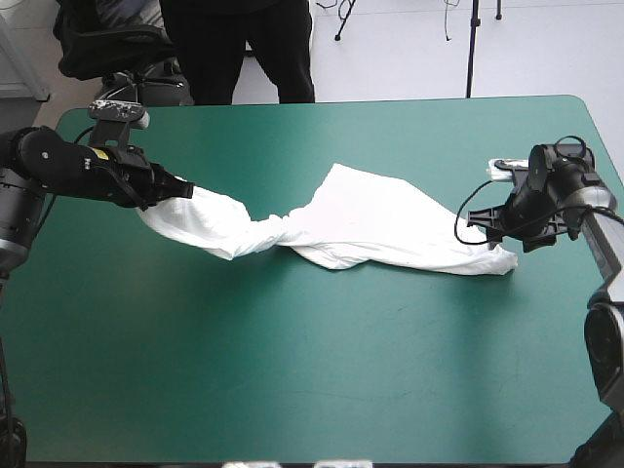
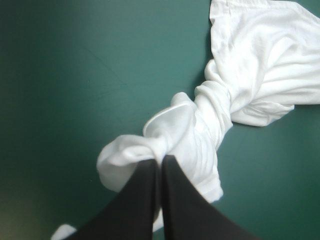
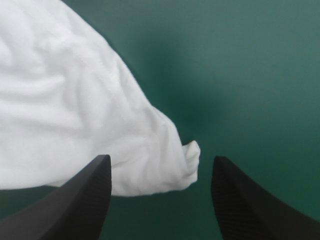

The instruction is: Fold the cloth

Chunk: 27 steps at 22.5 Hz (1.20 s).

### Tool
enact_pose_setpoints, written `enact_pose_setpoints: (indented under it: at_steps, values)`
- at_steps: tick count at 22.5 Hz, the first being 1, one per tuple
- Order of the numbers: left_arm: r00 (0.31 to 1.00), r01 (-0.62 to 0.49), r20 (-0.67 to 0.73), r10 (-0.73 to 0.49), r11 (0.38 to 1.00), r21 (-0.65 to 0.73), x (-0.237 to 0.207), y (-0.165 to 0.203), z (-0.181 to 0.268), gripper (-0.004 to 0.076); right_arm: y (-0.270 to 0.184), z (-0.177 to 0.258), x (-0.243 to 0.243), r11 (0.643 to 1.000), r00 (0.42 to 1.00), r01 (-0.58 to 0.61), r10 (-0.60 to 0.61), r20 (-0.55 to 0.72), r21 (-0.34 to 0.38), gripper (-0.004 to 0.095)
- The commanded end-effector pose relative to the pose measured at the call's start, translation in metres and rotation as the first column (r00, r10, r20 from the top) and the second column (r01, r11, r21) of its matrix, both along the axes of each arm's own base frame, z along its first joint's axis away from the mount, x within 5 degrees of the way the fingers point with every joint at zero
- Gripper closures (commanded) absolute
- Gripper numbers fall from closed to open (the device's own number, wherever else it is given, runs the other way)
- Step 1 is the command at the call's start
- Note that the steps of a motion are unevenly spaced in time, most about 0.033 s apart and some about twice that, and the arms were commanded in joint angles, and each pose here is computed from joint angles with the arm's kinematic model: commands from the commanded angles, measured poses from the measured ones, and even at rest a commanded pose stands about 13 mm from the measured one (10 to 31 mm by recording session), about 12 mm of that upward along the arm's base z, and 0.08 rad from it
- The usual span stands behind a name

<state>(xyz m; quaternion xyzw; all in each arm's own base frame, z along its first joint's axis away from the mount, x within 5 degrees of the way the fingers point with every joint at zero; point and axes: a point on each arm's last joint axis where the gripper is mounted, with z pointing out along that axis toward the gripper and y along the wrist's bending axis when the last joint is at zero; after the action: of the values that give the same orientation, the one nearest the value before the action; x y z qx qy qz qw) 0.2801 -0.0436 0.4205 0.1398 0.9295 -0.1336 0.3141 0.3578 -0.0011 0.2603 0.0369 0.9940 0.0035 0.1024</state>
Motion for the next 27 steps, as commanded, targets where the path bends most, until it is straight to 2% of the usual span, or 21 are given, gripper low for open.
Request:
enact_pose_setpoints:
  at_steps: [1, 6, 11, 13, 14, 15, 16, 19, 22, 24, 27]
  values:
    - [0.995, 0.000, 0.103, 0.004, 0.999, -0.041, -0.010, -0.002, 0.023, 0.0733, -0.006, 0.005, 0.005, 1.000, 0.999, 0.008, -0.008, 0.036, 0.012, 0.0354]
    - [0.995, 0.000, 0.103, 0.004, 0.999, -0.039, -0.010, -0.002, 0.023, 0.0733, -0.003, -0.020, 0.009, 0.999, 0.999, 0.019, -0.017, -0.028, 0.049, 0.0354]
    - [0.995, 0.001, 0.099, 0.003, 0.999, -0.039, -0.010, -0.002, 0.023, 0.0733, -0.003, -0.049, 0.001, 0.999, 0.992, 0.024, -0.018, -0.121, 0.049, 0.0369]
    - [0.995, -0.002, 0.100, 0.005, 1.000, -0.028, -0.010, -0.001, 0.022, 0.0733, -0.003, -0.058, -0.004, 0.998, 0.990, 0.026, -0.019, -0.141, 0.048, 0.0500]
    - [0.995, -0.006, 0.097, 0.008, 1.000, -0.021, -0.010, -0.001, 0.022, 0.0733, -0.003, -0.060, -0.006, 0.999, 0.989, 0.019, -0.011, -0.149, 0.048, 0.0653]
    - [0.995, -0.007, 0.097, 0.009, 1.000, -0.020, -0.010, -0.001, 0.022, 0.0733, -0.003, -0.060, -0.006, 0.999, 0.989, 0.016, -0.008, -0.149, 0.048, 0.0739]
    - [0.995, -0.007, 0.097, 0.009, 1.000, -0.020, -0.010, -0.001, 0.022, 0.0733, -0.003, -0.060, -0.005, 0.999, 0.989, 0.016, -0.009, -0.147, 0.048, 0.0896]
    - [0.995, -0.008, 0.097, 0.010, 1.000, -0.018, -0.010, 0.000, 0.022, 0.0733, -0.002, -0.057, -0.004, 0.998, 0.991, 0.014, -0.006, -0.133, 0.060, 0.0925]
    - [0.996, -0.012, 0.094, 0.013, 1.000, -0.009, -0.010, 0.000, 0.022, 0.0733, 0.002, -0.024, -0.001, 0.995, 0.998, -0.009, 0.014, -0.054, 0.104, 0.0925]
    - [0.995, -0.012, 0.101, 0.013, 1.000, -0.012, -0.014, 0.000, 0.024, 0.0733, 0.007, 0.017, 0.000, 0.989, 0.998, -0.040, 0.032, 0.054, 0.146, 0.0925]
    - [0.991, 0.002, 0.131, 0.006, 0.998, -0.059, -0.022, -0.003, 0.033, 0.0733, 0.015, 0.099, -0.012, 0.976, 0.956, -0.102, 0.043, 0.289, 0.192, 0.0925]
